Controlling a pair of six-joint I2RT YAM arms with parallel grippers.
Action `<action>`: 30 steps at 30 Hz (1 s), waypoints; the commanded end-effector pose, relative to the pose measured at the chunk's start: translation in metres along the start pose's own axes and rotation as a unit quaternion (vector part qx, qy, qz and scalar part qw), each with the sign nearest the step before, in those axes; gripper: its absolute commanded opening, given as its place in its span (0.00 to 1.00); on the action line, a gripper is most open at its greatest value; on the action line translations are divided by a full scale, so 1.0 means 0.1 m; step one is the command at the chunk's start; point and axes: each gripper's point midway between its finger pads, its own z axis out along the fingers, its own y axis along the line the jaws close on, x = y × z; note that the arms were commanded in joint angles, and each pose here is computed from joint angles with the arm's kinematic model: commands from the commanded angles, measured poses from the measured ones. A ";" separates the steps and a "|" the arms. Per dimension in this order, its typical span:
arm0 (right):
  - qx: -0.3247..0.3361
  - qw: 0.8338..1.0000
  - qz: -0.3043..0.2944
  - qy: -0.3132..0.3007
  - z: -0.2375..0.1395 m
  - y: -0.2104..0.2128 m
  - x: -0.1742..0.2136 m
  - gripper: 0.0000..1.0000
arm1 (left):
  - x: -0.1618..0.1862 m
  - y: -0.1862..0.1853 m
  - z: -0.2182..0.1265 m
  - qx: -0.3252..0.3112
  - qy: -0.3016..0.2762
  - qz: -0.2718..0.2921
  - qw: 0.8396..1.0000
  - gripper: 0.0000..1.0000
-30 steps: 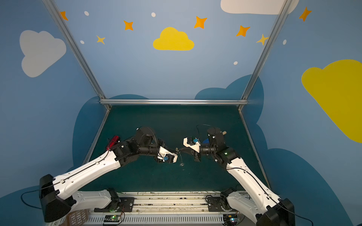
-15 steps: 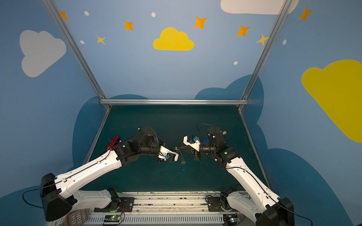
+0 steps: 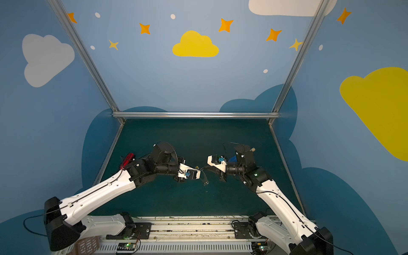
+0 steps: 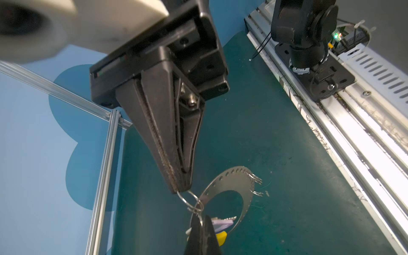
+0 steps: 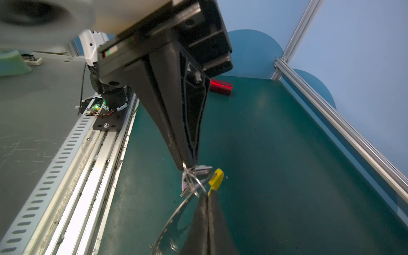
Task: Put the keys on the keyring
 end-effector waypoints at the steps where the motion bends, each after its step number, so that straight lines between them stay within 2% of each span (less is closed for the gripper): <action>1: 0.033 0.999 -0.012 0.014 -0.04 -0.11 0.03 0.00 | -0.02 -0.09 -0.07 0.020 -0.004 -0.034 0.999 0.04; 7: 0.041 0.999 -0.020 0.021 -0.04 -0.12 0.08 0.00 | 0.25 -0.11 -0.03 0.016 0.011 -0.091 0.996 0.04; 10: 0.033 0.999 -0.014 0.022 -0.03 -0.09 0.11 0.00 | 0.28 -0.11 -0.01 0.007 -0.002 -0.109 0.994 0.04; 19: -0.032 0.999 -0.026 -0.005 0.09 0.10 0.16 0.00 | 0.27 -0.14 0.00 0.023 -0.013 -0.100 0.995 0.03; 21: -0.047 0.998 -0.036 -0.007 0.12 0.13 0.18 0.17 | 0.24 -0.14 -0.01 0.029 -0.020 -0.095 0.995 0.04; 22: -0.053 0.998 -0.039 -0.008 0.13 0.15 0.19 0.21 | 0.23 -0.15 -0.01 0.031 -0.021 -0.094 0.995 0.03; 25: -0.062 0.997 -0.055 -0.005 0.15 0.17 0.22 0.29 | 0.20 -0.14 -0.02 0.039 -0.026 -0.087 0.995 0.04; 30: -0.066 0.997 -0.048 0.007 0.18 0.17 0.29 0.37 | 0.15 -0.10 -0.02 0.049 -0.034 -0.088 0.994 0.04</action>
